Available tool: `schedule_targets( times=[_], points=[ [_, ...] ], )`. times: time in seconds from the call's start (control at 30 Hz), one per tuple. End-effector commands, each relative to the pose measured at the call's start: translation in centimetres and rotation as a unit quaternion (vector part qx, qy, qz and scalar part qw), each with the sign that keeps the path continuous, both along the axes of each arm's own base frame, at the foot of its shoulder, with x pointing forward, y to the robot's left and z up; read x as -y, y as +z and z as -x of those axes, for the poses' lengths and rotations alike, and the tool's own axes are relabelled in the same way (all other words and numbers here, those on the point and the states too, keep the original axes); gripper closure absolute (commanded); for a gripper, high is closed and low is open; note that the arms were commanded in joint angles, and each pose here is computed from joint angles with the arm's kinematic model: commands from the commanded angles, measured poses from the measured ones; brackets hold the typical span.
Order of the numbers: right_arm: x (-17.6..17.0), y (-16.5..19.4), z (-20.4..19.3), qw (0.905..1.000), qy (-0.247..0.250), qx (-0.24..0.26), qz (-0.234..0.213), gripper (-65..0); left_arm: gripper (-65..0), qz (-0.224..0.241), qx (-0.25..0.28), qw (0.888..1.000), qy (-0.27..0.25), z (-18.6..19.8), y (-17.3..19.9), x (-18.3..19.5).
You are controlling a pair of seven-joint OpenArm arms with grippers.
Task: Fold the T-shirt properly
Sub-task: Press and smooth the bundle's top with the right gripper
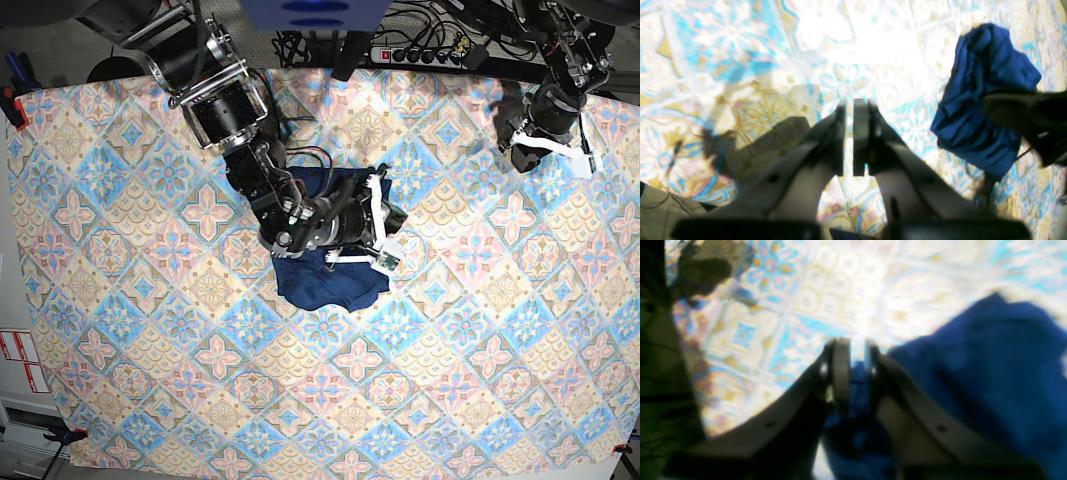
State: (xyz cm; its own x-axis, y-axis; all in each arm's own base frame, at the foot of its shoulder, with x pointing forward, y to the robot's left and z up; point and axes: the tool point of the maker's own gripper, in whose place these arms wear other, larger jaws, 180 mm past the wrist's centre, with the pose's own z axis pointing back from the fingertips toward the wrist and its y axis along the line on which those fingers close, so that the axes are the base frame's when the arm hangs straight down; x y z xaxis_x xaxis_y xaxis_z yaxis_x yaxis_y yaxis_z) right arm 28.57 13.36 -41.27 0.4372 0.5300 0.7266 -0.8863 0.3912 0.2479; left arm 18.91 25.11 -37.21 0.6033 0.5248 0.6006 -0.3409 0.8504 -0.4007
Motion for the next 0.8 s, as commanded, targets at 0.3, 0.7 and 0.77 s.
schedule_targets(
  times=[0.3,0.7,0.77],
  points=[
    [1.4,-3.0,-1.5,0.9904,-0.098,-0.066,-0.071,-7.0,-2.6,0.000,0.026,1.000,-0.008,-1.5,1.3,0.1],
    [5.5,-5.3,-3.0,0.9664,-0.207,-0.112,-0.103,-7.0,-2.6,0.012,0.034,0.999,-0.022,-3.5,2.1,0.8],
    [7.1,-6.5,-2.9,0.9605,-0.228,-0.127,-0.096,-7.0,-2.6,0.012,0.034,0.999,-0.022,-3.5,2.1,0.8]
  ],
)
